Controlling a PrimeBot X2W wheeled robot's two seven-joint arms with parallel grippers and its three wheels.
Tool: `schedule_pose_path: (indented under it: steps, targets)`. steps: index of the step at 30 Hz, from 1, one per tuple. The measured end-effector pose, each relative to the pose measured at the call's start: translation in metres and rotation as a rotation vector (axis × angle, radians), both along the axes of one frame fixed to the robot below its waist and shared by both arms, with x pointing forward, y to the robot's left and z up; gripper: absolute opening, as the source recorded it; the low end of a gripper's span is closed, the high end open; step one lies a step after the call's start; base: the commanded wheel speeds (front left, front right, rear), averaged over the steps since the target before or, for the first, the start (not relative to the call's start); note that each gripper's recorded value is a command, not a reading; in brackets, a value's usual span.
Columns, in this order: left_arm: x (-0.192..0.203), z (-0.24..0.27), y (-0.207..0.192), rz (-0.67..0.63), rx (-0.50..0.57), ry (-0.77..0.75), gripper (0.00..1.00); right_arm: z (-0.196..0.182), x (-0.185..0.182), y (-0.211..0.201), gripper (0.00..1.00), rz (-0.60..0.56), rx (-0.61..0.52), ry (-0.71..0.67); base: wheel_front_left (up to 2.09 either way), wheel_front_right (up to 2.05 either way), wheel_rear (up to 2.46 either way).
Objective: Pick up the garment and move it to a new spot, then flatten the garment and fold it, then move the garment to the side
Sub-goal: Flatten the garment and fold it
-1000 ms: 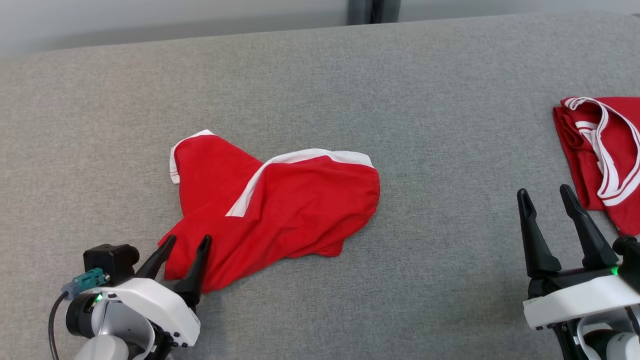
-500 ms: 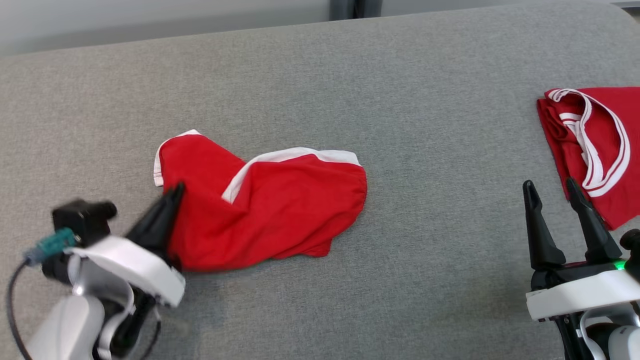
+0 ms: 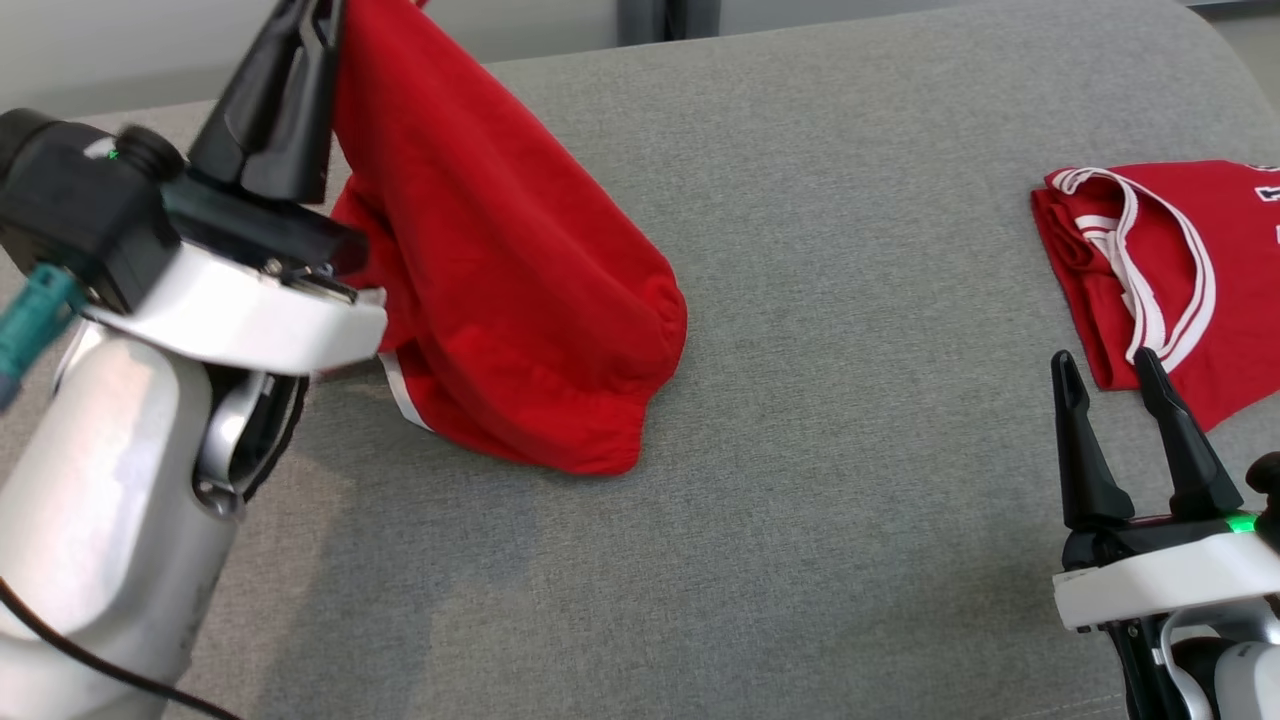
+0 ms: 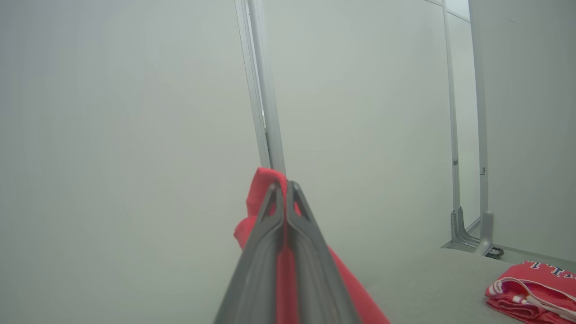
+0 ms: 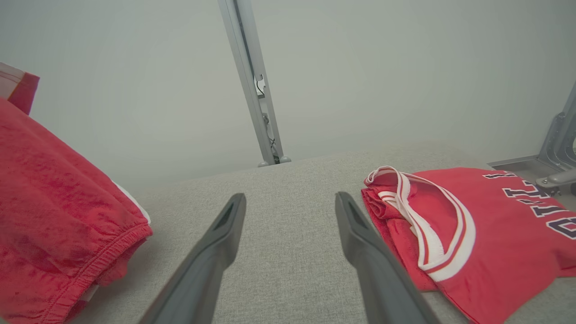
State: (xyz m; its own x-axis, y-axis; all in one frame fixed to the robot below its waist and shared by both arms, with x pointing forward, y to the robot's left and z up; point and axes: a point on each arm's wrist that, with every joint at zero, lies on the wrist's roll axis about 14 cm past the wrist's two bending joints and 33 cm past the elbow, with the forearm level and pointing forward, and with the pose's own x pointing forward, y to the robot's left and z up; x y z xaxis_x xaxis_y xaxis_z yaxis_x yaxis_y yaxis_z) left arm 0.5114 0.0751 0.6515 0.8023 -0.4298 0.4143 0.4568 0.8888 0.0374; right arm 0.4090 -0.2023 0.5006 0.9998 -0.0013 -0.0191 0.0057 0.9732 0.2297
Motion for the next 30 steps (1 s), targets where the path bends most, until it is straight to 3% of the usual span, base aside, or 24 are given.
schedule_pose_path:
  steps: [3, 14, 21, 29, 30]
  targets:
    - [-0.011, -0.017, 0.001, 0.008, 0.014, 0.009, 0.0, -0.006, 0.001, 0.001, 1.0, 0.001, 0.008, 0.014, 0.0, 0.0, 0.0]
    - [-0.078, -0.173, 0.049, 0.149, 0.054, 0.445, 0.0, -0.012, 0.023, 0.027, 1.0, 0.079, 0.009, 0.025, 0.0, 0.0, 0.0]
    - [-0.116, -0.23, 0.081, 0.269, 0.04, 0.646, 0.0, -0.018, 0.033, 0.04, 1.0, 0.118, 0.009, 0.041, 0.0, 0.0, 0.0]
    - [-0.144, -0.26, 0.094, 0.343, -0.025, 0.764, 0.0, -0.018, 0.037, 0.045, 1.0, 0.132, 0.011, 0.041, 0.0, 0.0, 0.0]
    - [-0.148, -0.264, 0.094, 0.351, -0.045, 0.785, 0.25, -0.017, 0.036, 0.046, 1.0, 0.133, 0.014, 0.042, 0.0, 0.0, 0.0]
